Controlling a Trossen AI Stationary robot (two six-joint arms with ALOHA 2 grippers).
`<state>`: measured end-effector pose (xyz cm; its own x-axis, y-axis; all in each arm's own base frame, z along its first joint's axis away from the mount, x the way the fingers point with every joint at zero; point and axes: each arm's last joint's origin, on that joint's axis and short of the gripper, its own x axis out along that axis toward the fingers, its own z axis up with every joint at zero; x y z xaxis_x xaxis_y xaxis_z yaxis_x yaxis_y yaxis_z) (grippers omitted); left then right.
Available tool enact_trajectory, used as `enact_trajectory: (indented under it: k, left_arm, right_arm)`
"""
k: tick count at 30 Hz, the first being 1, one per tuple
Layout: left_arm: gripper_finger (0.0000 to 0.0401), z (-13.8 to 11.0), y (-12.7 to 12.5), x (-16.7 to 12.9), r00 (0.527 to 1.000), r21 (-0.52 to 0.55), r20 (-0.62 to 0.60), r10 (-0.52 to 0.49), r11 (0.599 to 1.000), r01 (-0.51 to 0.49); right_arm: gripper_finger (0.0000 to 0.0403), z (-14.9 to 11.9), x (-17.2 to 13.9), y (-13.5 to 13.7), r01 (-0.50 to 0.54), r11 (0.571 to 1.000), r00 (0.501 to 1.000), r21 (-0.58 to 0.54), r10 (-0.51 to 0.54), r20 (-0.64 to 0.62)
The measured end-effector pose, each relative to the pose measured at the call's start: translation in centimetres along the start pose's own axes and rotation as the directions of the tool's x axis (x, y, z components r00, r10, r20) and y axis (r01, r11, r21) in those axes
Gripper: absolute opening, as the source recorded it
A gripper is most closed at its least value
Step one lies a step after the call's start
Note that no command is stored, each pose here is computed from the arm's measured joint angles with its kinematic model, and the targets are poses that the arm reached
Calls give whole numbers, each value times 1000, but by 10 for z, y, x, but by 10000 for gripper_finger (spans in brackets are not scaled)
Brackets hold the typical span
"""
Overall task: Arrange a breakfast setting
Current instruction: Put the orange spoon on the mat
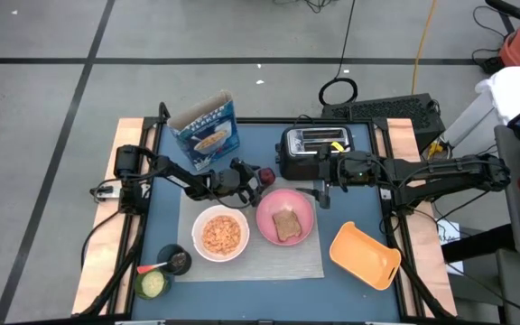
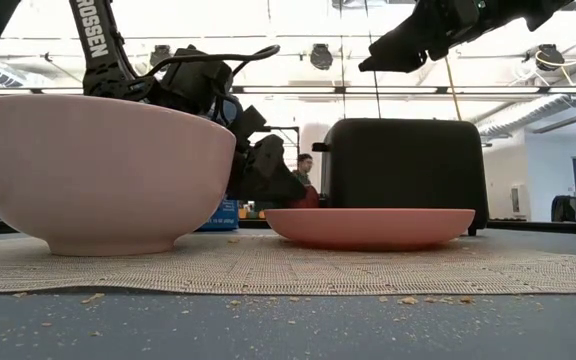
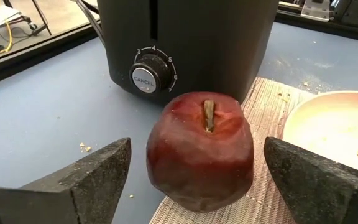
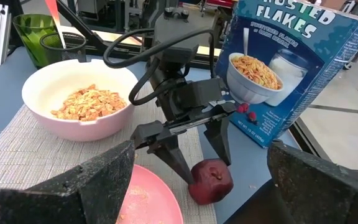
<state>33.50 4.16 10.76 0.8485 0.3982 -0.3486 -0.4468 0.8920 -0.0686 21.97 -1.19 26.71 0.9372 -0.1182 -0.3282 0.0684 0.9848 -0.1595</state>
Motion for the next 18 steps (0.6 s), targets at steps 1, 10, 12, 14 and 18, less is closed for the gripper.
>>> enact_trajectory:
  k: [1,10,12,14,18]
  left_arm:
    - [375,0,0,0,1000,2,-2,0,1000,0]
    - [383,0,0,0,1000,11,-5,1,1000,-1]
    - [383,0,0,0,1000,11,-5,1,1000,-1]
    - [383,0,0,0,1000,12,-5,1,1000,-1]
    - [383,-1,0,0,1000,14,-10,2,1000,-2]
  right_arm:
    - [352,0,0,0,0,1000,1000,0,0,0]
    - [352,0,0,0,0,1000,1000,0,0,0]
    - [352,0,0,0,0,1000,1000,0,0,0]
    - [352,0,0,0,0,1000,1000,0,0,0]
    - [352,0,0,0,0,1000,1000,0,0,0]
